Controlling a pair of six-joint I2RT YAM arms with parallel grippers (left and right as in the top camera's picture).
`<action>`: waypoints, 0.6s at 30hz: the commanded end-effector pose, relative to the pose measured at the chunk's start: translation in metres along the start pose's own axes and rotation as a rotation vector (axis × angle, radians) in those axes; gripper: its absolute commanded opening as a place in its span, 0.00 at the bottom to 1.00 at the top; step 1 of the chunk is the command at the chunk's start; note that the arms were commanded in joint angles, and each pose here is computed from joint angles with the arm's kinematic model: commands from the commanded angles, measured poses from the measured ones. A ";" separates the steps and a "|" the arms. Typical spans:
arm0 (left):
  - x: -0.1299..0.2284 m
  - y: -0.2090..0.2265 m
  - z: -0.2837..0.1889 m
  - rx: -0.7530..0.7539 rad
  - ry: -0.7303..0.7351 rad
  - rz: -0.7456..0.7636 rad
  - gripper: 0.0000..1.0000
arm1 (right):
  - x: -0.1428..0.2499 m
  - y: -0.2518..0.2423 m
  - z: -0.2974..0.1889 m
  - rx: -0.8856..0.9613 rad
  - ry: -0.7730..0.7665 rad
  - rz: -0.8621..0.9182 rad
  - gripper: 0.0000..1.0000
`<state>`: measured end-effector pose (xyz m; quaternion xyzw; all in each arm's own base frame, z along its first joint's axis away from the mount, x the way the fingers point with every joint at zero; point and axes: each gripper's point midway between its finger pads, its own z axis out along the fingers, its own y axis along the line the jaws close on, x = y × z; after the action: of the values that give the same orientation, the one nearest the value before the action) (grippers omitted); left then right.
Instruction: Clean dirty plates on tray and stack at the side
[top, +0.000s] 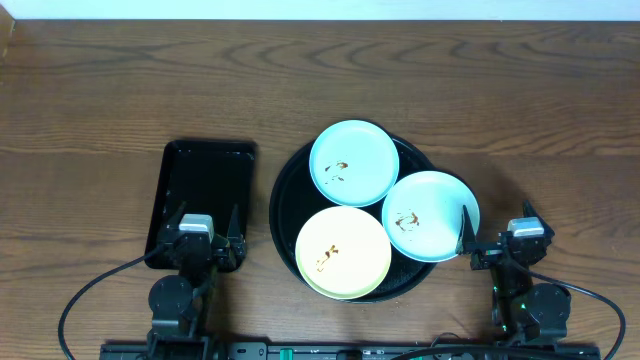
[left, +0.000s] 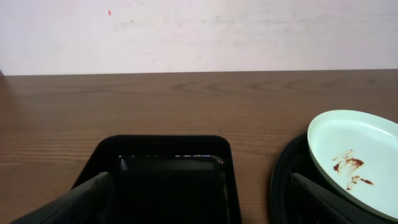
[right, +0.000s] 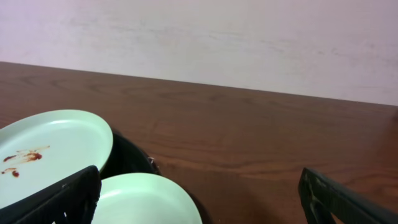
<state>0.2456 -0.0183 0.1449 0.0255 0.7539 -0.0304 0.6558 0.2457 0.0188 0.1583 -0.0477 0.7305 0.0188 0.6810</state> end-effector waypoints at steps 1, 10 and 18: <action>0.016 -0.004 0.001 0.024 0.050 0.012 0.88 | 0.001 0.002 0.000 -0.008 0.002 -0.013 0.99; 0.010 -0.017 0.000 0.096 0.040 -0.030 0.88 | 0.001 0.002 0.000 -0.008 0.002 -0.013 0.99; -0.005 0.005 0.003 -0.036 0.144 -0.057 0.88 | 0.001 0.002 0.000 -0.008 0.002 -0.013 0.99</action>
<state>0.2441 -0.0224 0.1275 0.0187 0.7963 -0.0497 0.6026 0.2457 0.0188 0.1582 -0.0477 0.7306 0.0188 0.6809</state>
